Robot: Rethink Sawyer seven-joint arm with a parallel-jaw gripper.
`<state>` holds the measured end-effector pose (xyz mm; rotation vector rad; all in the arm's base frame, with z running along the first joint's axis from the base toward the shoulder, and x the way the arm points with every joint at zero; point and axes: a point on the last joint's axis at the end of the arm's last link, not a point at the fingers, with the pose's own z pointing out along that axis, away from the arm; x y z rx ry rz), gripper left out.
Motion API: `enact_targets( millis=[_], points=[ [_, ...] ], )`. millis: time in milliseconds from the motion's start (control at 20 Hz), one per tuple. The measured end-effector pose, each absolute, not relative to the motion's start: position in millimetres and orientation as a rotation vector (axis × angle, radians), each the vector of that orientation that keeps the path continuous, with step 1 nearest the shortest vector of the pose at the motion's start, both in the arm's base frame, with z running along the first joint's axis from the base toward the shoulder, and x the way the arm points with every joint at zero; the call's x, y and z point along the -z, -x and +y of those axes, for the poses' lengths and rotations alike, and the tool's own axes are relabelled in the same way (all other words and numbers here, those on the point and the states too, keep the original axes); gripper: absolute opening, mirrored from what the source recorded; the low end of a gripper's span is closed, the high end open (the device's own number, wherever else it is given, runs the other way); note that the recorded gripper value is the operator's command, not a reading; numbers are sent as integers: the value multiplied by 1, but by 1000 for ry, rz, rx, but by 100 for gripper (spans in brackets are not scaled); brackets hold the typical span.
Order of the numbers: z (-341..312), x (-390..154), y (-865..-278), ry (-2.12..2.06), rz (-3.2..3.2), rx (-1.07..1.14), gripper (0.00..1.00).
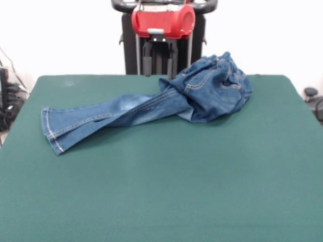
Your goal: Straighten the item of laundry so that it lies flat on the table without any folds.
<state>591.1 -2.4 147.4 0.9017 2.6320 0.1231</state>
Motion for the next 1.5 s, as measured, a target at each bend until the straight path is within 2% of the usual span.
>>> enact_targets(
  millis=[300, 550, 1500],
  points=[
    [-25, -146, -582, -940, 2699, -47, 100],
    [-19, -134, -571, -958, 2776, -4, 100],
    [144, -72, -538, -746, 3015, -84, 100]
  ],
)
